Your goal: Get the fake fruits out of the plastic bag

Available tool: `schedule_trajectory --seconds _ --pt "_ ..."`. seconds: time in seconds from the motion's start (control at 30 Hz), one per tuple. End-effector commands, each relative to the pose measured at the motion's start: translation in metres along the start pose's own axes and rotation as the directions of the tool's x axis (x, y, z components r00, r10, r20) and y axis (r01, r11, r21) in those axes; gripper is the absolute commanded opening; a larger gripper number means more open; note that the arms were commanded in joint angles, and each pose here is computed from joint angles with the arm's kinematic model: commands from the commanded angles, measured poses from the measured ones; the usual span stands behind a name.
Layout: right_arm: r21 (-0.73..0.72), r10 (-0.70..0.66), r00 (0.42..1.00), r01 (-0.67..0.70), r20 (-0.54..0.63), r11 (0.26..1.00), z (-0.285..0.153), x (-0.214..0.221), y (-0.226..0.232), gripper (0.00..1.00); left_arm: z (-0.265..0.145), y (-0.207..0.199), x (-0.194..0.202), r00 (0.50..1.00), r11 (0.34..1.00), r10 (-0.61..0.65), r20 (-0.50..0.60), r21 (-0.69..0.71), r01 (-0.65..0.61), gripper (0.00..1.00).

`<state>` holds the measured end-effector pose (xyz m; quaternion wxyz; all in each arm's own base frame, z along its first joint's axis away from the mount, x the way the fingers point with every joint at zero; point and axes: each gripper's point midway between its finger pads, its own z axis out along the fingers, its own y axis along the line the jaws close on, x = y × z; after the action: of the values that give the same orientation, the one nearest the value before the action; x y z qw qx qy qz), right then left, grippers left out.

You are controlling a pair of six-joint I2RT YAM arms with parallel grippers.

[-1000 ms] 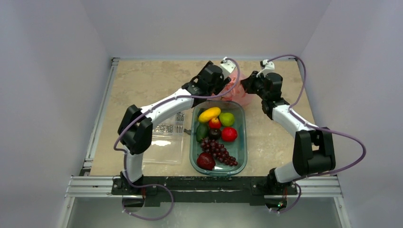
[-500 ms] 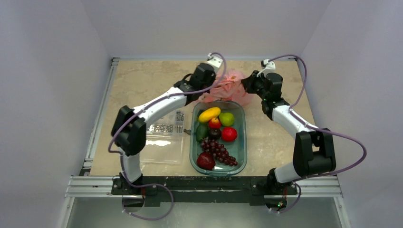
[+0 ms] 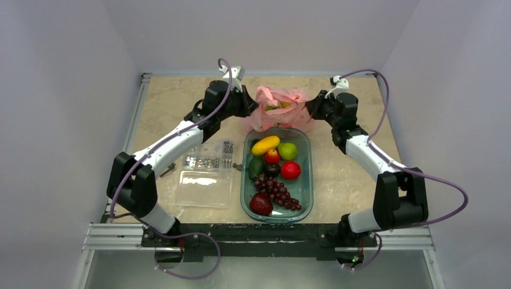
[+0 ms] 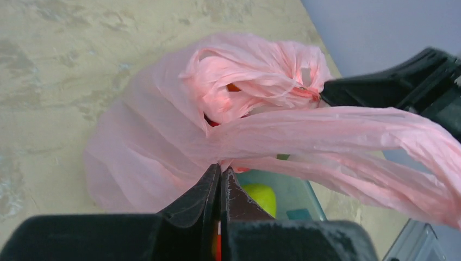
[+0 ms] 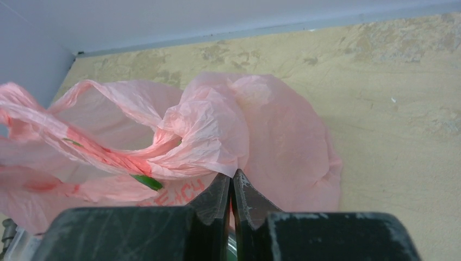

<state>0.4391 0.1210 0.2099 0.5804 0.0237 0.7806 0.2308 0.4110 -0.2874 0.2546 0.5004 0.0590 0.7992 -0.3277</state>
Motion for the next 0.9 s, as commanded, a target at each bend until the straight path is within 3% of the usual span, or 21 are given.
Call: schedule_trajectory --seconds 0.0,0.17,0.33,0.5,0.63,0.87 --pt "0.0 -0.072 0.997 0.072 -0.006 0.997 -0.002 -0.019 0.015 0.07 -0.015 -0.017 0.02 0.998 0.993 0.015 -0.055 0.121 -0.008 0.0" --pt "0.056 -0.189 0.976 0.196 -0.104 0.979 -0.01 -0.018 0.027 0.22 -0.02 -0.007 0.04 0.992 0.99 0.08 -0.093 0.12 -0.068 0.0" --pt "0.084 -0.391 0.912 0.402 -0.121 0.912 -0.029 -0.026 0.053 0.55 -0.026 -0.017 0.035 0.991 0.985 0.093 -0.099 0.155 -0.077 0.0" --pt "0.076 -0.496 0.858 0.508 -0.136 0.858 -0.042 -0.039 0.06 0.73 -0.022 -0.012 0.029 0.991 0.991 0.033 -0.128 0.133 -0.016 0.0" --pt "0.032 -0.586 0.802 0.593 -0.116 0.805 -0.04 -0.039 0.084 0.8 -0.019 -0.011 0.036 0.988 0.987 0.009 -0.154 0.16 0.016 0.0" --pt "0.098 -0.681 0.694 0.714 -0.232 0.694 -0.022 -0.027 0.088 0.81 -0.018 -0.015 0.043 0.977 0.98 -0.019 -0.214 0.19 0.061 0.0"
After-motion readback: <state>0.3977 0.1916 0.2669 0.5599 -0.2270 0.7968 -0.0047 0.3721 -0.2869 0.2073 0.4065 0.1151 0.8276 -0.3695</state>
